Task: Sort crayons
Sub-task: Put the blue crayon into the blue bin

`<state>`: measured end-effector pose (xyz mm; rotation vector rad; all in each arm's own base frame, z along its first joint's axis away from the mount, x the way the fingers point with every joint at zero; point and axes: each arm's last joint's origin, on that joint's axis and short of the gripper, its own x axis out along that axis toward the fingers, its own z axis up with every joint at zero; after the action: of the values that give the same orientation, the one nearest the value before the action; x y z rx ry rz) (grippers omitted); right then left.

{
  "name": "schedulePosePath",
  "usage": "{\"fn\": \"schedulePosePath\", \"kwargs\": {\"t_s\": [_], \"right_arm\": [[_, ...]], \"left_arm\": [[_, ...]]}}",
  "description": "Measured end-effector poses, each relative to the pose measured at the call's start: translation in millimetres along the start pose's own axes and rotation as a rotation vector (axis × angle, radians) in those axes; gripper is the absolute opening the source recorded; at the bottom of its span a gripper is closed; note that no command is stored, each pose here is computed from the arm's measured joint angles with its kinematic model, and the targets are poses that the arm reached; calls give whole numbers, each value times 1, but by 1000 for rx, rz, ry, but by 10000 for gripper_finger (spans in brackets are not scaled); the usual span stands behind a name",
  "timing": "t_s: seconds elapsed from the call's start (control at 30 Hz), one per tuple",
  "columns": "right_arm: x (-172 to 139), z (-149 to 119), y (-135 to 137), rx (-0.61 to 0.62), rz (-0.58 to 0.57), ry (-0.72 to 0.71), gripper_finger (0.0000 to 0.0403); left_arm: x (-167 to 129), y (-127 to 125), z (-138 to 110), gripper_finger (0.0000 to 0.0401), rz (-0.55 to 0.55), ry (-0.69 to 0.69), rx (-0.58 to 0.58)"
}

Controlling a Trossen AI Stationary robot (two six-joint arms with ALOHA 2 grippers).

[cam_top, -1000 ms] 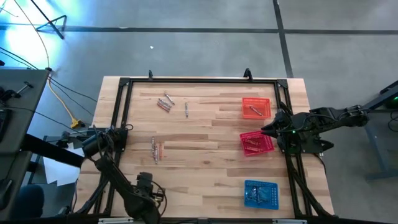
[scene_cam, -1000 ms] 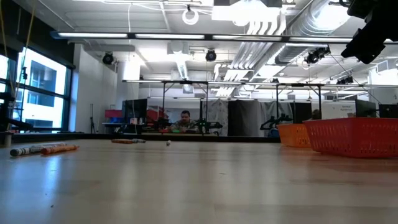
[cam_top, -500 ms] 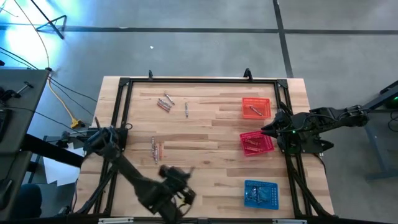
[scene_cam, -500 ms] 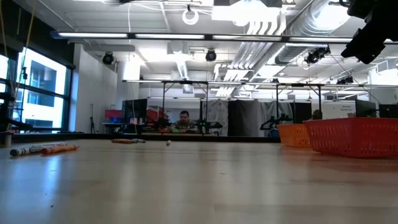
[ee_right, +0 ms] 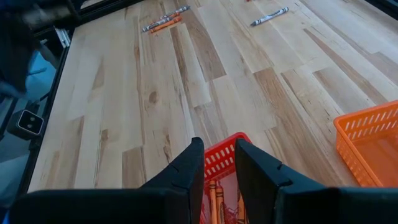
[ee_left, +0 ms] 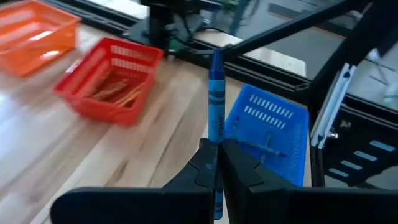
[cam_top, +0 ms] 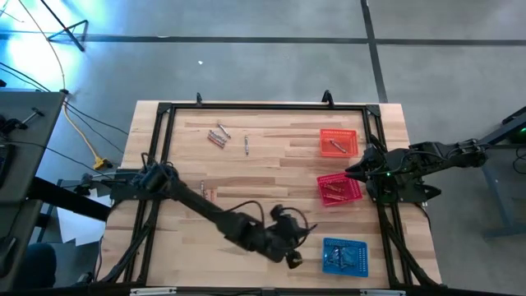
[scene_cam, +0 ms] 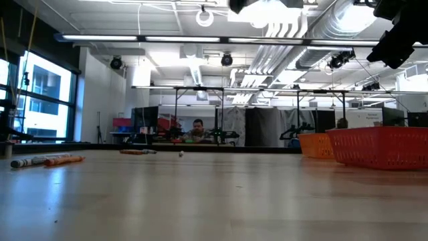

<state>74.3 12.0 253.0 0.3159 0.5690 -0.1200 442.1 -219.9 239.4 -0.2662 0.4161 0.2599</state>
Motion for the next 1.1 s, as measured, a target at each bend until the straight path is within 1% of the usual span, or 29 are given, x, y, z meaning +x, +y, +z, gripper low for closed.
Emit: {"fn": "schedulePosePath", "kwargs": {"t_s": [0.13,0.37,0.6,0.73,0.8,1.0,1.1], "right_arm": [[0,0,0,0,0,0,84],[0,0,0,0,0,0,84],[0,0,0,0,0,0,84],[0,0,0,0,0,0,84],[0,0,0,0,0,0,84],[0,0,0,0,0,0,84],[0,0,0,0,0,0,84]], "left_arm": [[23,5,-4,7,-58,-24,4],[49,5,-12,14,-172,-95,-3],[68,5,-21,15,-292,-157,11],[79,6,-28,16,-338,-198,48],[83,6,-34,17,-365,-202,64],[97,10,-45,17,-471,-238,55],[101,11,-51,17,-500,-239,79]]}}
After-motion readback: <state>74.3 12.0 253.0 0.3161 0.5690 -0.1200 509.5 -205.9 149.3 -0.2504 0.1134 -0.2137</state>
